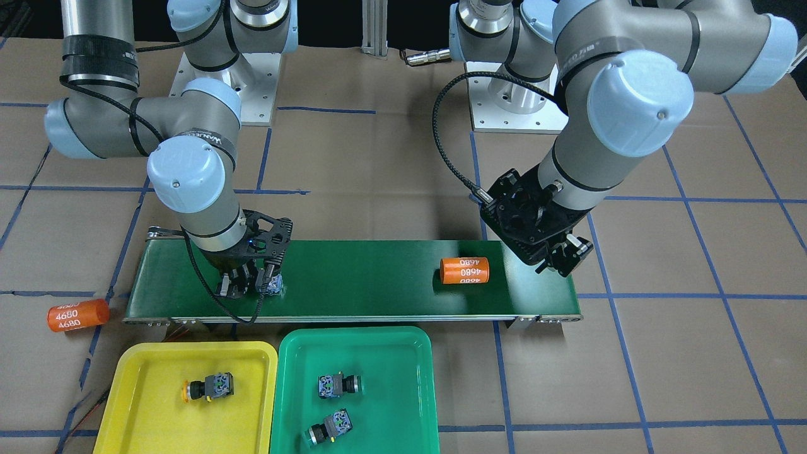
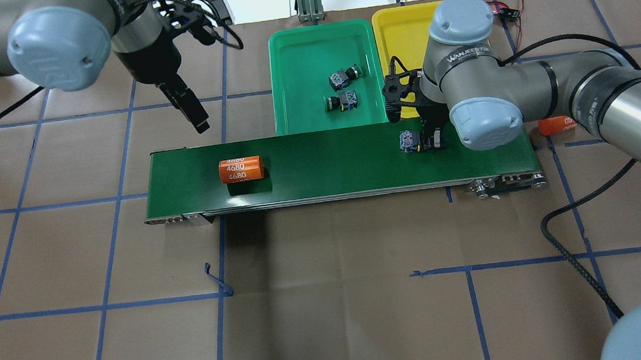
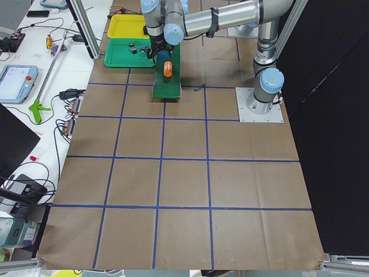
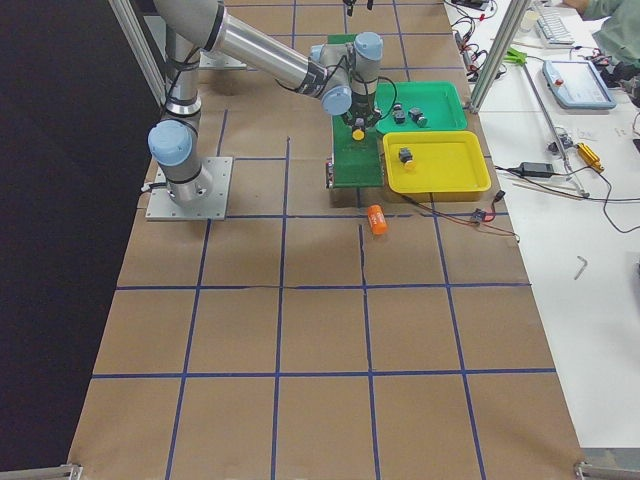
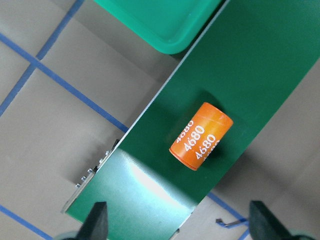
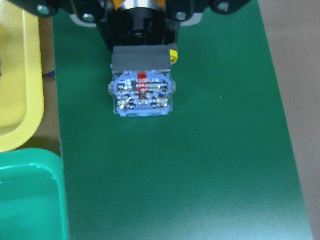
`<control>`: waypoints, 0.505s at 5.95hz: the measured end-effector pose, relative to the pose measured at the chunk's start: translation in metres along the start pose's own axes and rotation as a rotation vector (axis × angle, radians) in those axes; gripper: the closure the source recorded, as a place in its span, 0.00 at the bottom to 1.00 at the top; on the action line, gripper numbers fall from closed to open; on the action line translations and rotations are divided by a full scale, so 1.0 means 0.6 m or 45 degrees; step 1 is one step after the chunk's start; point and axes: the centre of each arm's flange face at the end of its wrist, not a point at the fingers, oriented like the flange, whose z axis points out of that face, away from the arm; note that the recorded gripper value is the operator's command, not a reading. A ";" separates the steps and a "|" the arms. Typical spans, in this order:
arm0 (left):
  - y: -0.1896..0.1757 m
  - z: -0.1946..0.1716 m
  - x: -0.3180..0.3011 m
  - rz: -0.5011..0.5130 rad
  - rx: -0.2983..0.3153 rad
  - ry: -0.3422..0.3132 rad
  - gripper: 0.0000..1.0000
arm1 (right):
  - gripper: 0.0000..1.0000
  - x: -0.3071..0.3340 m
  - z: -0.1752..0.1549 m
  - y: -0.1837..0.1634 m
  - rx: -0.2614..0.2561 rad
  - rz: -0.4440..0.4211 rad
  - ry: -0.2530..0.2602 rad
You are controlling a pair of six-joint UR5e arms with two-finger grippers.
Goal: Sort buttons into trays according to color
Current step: 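Place the yellow button in the yellow tray while the left releases the cell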
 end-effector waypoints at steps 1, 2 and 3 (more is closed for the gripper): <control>-0.002 -0.043 0.018 -0.258 0.044 -0.015 0.01 | 0.91 0.005 -0.022 0.030 -0.013 -0.022 0.009; 0.013 -0.078 0.028 -0.517 0.085 -0.035 0.02 | 0.91 0.017 -0.051 0.070 -0.022 -0.046 0.033; 0.043 -0.106 0.036 -0.705 0.113 -0.051 0.01 | 0.91 0.042 -0.086 0.095 -0.019 -0.057 0.084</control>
